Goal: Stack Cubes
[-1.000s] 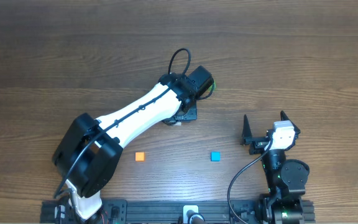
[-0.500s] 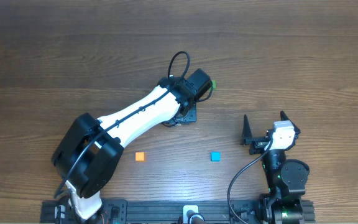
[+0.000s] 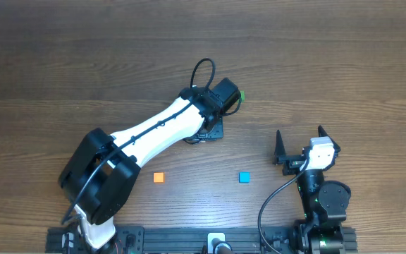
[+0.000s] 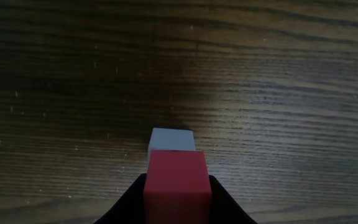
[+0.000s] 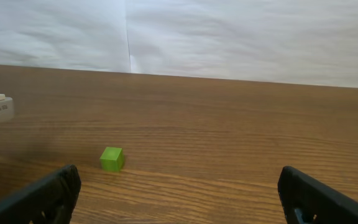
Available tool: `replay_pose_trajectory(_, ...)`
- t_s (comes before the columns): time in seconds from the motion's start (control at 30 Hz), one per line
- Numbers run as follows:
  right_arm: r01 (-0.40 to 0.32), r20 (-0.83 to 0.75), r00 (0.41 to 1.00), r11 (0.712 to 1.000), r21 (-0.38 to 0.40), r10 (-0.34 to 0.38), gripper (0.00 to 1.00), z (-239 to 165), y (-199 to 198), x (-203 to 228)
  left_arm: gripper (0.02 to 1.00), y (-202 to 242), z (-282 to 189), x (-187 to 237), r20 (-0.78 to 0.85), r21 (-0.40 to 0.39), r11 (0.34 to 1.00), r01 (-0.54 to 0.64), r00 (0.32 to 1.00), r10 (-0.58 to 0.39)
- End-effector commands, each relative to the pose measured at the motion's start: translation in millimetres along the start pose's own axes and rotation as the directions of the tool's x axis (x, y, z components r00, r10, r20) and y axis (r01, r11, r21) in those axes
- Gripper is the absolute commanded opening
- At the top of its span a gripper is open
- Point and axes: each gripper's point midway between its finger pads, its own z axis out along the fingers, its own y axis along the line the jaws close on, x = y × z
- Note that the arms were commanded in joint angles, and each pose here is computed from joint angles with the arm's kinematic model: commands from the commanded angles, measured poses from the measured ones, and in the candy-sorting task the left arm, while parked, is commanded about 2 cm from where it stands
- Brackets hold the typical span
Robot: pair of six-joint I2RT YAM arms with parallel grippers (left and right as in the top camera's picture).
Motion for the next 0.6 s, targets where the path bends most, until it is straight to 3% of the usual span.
replay_pose_trajectory(0.03, -0.003, -0.001, 1.000, 1.000, 0.011, 0.003, 0.991, 0.1, -1.9, 2.2, 0.038, -0.6, -3.3, 1.6, -0.006, 0.017, 1.000, 0.013, 1.000, -0.013)
replay_pose_trajectory(0.6, -0.003, -0.001, 1.000, 1.000, 0.011, 0.003, 0.993, 0.1, -1.9, 2.2, 0.040, 3.2, 0.9, 6.7, -0.029, -0.001, 1.000, 0.011, 1.000, -0.011)
